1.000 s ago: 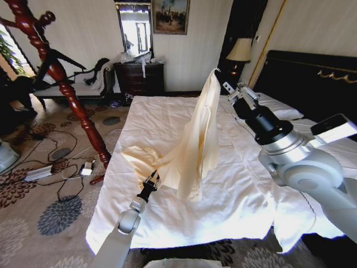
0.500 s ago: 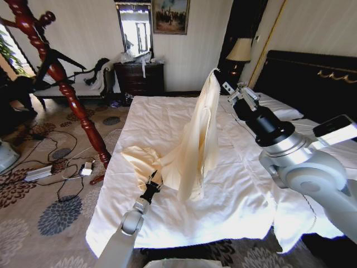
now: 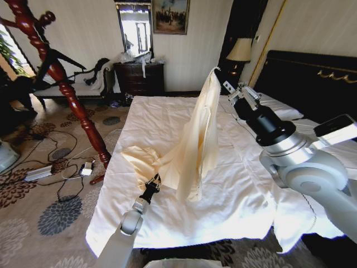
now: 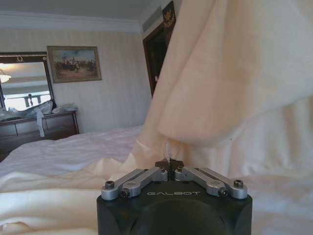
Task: Pick up the clothes from the bed and hang them on the clothes hanger.
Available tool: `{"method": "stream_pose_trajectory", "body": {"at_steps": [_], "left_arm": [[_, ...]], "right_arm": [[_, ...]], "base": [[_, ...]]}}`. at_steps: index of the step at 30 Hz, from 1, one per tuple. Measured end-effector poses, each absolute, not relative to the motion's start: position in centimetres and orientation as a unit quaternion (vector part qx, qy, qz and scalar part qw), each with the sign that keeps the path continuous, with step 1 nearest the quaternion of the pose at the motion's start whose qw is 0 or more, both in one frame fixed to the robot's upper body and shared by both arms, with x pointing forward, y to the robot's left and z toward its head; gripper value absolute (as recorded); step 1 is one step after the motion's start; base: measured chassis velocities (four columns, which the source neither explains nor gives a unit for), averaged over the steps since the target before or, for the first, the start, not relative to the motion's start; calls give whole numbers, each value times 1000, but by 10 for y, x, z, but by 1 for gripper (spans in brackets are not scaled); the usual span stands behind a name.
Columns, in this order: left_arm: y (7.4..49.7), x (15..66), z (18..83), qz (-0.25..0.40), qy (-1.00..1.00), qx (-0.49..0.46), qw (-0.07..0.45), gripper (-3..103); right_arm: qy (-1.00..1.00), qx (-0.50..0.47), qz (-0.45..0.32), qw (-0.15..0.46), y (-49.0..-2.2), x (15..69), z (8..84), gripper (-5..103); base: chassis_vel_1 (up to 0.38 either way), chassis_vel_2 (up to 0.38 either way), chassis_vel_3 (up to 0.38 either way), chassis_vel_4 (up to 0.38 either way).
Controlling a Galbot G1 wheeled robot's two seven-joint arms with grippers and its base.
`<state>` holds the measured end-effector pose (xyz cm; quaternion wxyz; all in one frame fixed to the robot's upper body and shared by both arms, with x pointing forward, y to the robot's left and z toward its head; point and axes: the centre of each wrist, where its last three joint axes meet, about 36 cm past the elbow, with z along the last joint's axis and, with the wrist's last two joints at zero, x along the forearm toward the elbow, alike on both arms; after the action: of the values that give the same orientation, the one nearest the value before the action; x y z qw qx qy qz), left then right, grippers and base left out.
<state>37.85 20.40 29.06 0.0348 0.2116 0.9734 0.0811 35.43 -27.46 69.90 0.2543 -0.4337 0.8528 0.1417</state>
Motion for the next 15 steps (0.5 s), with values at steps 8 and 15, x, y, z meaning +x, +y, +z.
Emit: {"method": "stream_pose_trajectory", "body": {"at_steps": [8,15], "left_arm": [[274,354,368,86,976,186,72,0],[318,338,443,79,978,154,120,0]], "right_arm": [[903,-336,143,227,-284,366,674,0],[927,-267,138,226,-289,367,664,0]], "base": [[0,0,0,0],[0,0,0,0]]}}
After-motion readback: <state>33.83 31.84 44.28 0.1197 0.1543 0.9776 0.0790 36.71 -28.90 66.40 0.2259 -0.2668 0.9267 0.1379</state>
